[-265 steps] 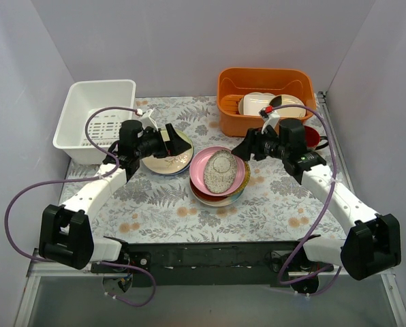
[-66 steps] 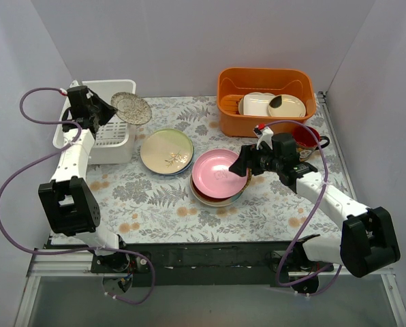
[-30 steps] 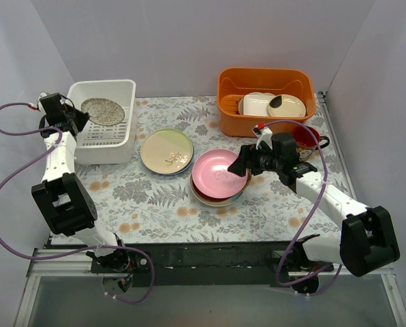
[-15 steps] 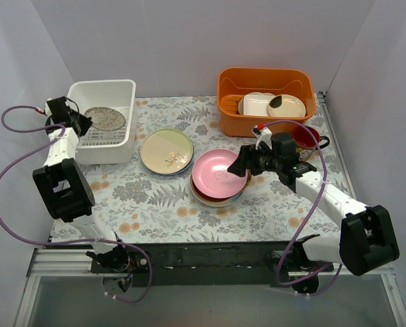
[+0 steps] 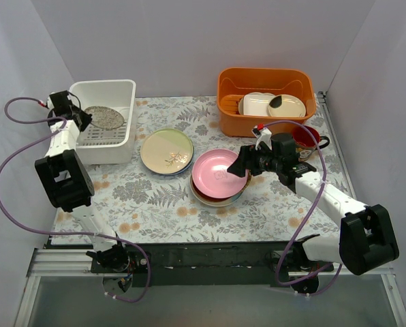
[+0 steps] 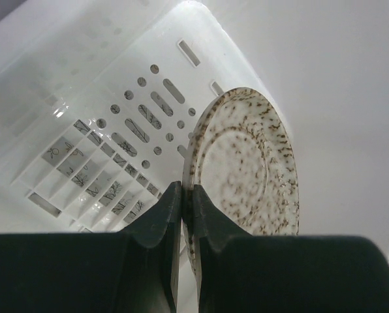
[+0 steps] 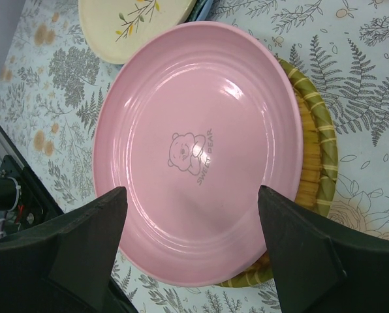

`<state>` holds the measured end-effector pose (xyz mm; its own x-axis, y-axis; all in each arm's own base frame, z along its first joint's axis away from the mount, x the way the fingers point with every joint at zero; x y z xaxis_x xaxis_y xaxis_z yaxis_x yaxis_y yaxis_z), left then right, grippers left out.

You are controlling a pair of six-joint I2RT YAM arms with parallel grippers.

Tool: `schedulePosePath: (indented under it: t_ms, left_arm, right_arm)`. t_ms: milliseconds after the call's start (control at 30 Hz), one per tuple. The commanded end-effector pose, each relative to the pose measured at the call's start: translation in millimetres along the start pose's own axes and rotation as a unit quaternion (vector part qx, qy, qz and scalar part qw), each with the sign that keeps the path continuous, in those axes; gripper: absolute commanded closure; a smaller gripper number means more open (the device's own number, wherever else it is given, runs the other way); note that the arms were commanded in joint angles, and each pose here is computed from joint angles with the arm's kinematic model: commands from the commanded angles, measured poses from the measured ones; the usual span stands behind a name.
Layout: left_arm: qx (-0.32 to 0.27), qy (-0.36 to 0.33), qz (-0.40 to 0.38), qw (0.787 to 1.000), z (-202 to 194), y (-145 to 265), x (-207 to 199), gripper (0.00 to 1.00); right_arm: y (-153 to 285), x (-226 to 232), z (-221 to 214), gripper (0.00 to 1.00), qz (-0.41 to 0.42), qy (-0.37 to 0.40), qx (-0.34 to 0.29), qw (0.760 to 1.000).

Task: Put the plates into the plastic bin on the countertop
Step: Place the plate in the plastic bin.

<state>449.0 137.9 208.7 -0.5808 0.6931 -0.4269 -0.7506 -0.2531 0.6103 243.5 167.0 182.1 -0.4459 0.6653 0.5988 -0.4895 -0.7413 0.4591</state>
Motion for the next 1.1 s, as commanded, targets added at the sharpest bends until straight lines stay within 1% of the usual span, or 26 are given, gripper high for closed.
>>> schedulePosePath:
  t_ms: [0, 133, 233, 267, 500, 733, 1067]
  left_arm:
    - [-0.046, -0.032, -0.008, 0.998, 20, 8, -23, 1.00]
    - [-0.048, -0.051, -0.007, 0.998, 20, 2, -33, 1.00]
    - [-0.030, -0.064, -0.005, 0.997, 16, -7, -37, 1.00]
    - [-0.037, -0.066, -0.006, 0.997, 21, -6, -41, 1.00]
    - [-0.019, -0.085, 0.006, 0.996, 12, -21, -39, 1.00]
    - [-0.014, -0.091, 0.010, 0.996, 11, -24, -37, 1.00]
    - [0.027, -0.128, 0.029, 0.991, -6, -40, -35, 1.00]
  right_arm:
    - [-2, 2, 5, 0.12, 0.014, 0.006, -0.012, 1.000]
    - [-1, 2, 4, 0.12, 0.014, 0.006, -0.012, 1.000]
    - [0, 1, 2, 0.12, 0.013, 0.005, -0.011, 1.000]
    - [-1, 2, 2, 0.12, 0.013, 0.007, -0.011, 1.000]
    - [-1, 1, 3, 0.12, 0.012, 0.007, -0.012, 1.000]
    - [-1, 2, 3, 0.12, 0.012, 0.007, -0.012, 1.000]
    - [-1, 2, 2, 0.12, 0.015, 0.007, -0.007, 1.000]
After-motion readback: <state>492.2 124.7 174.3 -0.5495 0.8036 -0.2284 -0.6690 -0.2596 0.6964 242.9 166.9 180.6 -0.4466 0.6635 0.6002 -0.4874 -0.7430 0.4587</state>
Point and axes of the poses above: each gripper's point midway between its finger pads, its own y axis back along the fingers, its own x axis along the line the jaws close on, z = x × y, the point moved 8 cm from there along y, back along the fingers, and after that the axes turned 6 degrees about -y, right-handed, at the moved point
